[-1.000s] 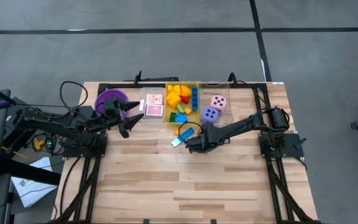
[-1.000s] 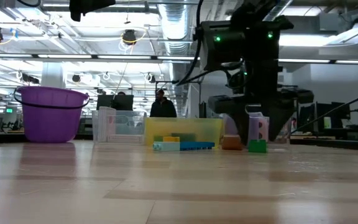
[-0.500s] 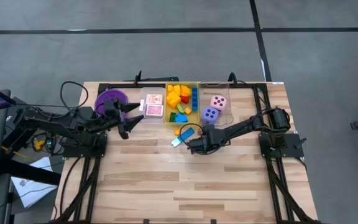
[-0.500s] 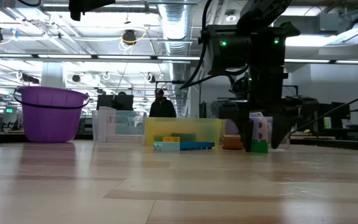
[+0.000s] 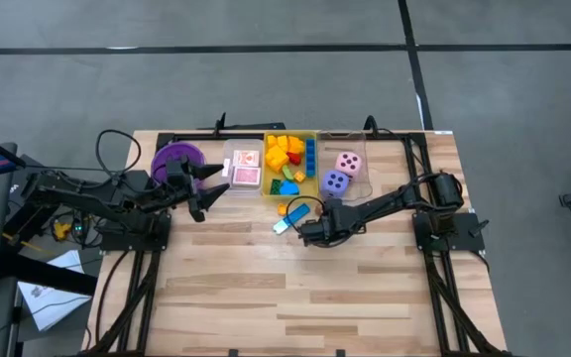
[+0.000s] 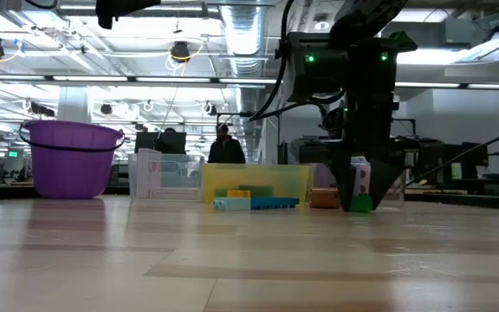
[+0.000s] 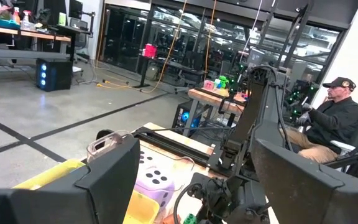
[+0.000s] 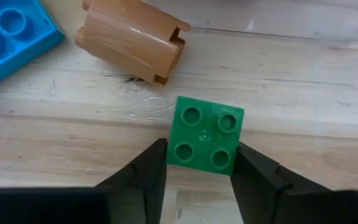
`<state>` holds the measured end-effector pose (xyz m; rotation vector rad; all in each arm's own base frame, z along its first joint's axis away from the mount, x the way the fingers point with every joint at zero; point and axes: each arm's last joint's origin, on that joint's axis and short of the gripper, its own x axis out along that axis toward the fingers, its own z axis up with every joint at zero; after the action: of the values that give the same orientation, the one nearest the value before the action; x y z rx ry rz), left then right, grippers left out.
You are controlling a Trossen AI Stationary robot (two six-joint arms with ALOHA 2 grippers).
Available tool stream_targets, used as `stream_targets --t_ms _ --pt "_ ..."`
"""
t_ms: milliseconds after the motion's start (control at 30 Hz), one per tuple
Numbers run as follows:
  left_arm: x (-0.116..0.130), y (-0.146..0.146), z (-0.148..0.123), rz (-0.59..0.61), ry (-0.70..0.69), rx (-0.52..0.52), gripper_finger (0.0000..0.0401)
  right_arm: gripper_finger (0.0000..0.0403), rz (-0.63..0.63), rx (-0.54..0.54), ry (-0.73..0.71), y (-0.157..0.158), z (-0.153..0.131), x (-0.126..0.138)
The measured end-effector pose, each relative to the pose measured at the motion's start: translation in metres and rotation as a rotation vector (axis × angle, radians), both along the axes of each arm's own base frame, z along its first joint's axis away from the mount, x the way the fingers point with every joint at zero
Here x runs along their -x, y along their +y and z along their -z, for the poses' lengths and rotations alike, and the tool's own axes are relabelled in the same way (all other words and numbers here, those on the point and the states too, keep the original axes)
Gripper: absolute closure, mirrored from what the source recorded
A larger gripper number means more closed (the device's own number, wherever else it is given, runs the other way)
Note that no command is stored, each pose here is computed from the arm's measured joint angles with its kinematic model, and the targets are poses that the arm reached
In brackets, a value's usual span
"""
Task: Pick & Place Toys
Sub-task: Put the green gamepiece into the yellow bin
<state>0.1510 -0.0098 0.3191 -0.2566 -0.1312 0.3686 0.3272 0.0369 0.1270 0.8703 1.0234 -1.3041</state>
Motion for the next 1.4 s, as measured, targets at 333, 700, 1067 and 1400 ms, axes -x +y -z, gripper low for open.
stream_targets --t_ms 333,700,1067,1400 --pt "0.000 0.000 0.000 0.000 0.000 0.000 0.0096 0.0252 0.040 -0.010 -0.011 0.011 0.000 0.003" --pt "0.000 0.000 0.000 0.000 0.000 0.000 0.0096 0.0251 -0.009 -0.063 -0.062 0.035 -0.020 -0.011" --pt "0.000 0.000 0.000 0.000 0.001 0.000 0.0096 0.0254 -0.068 -0.014 -0.199 0.055 -0.066 -0.035" --pt "0.000 0.000 0.000 0.000 0.000 -0.001 0.0096 0.0257 -0.134 0.090 -0.328 0.037 -0.121 -0.061"
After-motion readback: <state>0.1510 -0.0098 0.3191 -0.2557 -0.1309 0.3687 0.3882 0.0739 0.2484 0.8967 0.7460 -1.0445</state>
